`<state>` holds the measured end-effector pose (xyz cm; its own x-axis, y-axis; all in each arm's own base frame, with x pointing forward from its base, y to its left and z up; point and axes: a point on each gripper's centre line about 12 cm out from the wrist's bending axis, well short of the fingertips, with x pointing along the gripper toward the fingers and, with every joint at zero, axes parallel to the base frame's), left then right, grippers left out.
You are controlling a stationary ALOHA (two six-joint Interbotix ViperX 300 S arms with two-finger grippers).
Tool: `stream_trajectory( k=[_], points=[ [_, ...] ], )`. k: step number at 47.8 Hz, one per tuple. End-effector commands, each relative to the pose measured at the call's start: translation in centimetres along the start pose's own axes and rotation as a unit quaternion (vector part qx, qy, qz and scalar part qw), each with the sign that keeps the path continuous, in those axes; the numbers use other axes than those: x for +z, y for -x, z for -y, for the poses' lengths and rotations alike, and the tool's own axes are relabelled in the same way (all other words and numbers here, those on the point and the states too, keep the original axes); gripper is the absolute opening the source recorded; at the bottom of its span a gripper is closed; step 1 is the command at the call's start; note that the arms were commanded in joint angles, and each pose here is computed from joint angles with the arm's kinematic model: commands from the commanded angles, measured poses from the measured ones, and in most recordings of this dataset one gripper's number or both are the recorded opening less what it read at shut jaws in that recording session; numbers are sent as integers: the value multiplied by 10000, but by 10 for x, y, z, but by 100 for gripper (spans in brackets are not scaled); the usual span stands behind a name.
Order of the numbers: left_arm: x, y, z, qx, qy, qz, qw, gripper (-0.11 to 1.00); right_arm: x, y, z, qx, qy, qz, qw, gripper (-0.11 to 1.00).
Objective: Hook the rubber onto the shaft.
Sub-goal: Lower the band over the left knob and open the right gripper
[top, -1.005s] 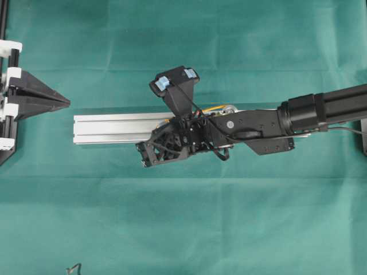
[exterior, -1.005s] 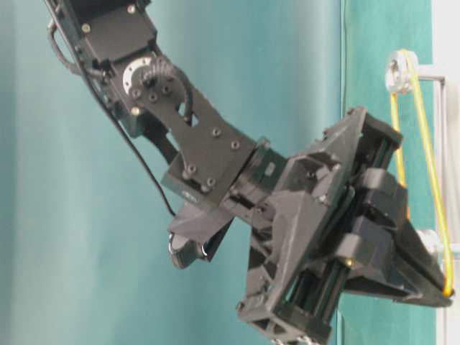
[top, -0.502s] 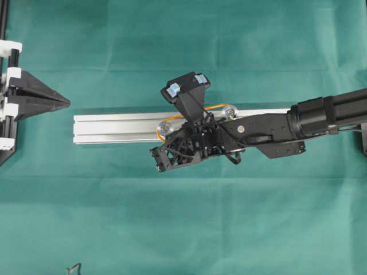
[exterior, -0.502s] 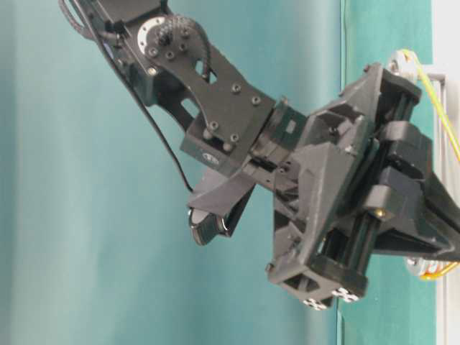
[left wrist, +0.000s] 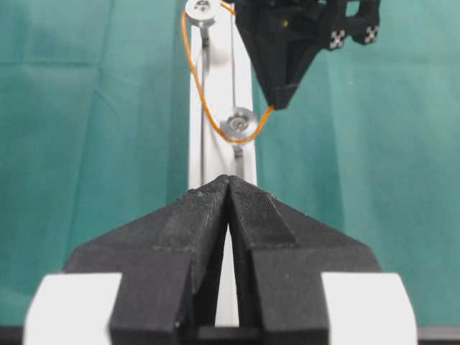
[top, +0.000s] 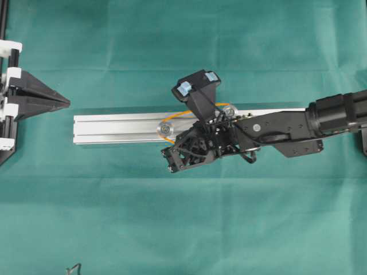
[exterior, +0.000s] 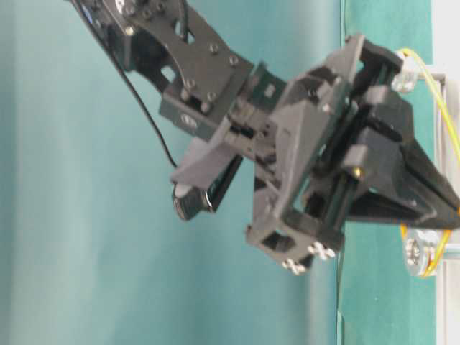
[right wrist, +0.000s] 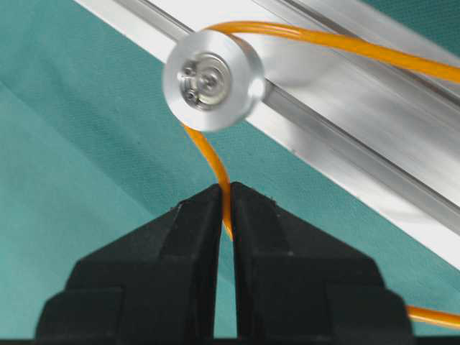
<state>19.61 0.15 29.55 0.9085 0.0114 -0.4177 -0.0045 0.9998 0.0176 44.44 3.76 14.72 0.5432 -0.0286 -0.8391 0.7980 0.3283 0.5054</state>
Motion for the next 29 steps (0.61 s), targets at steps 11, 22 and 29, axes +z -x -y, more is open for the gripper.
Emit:
stream_trajectory(
  k=[11,22,29],
  points=[
    [12,3,-1,15,-2,153,9999,0,2,23,-3,210,45,59,9998,7],
    [13,3,-1,15,-2,169,9999,0,3,24,-5,231,78,78,9997,7],
    [13,3,-1,15,-2,169,9999,0,3,24,-5,231,109,79,9996,7]
  ],
)
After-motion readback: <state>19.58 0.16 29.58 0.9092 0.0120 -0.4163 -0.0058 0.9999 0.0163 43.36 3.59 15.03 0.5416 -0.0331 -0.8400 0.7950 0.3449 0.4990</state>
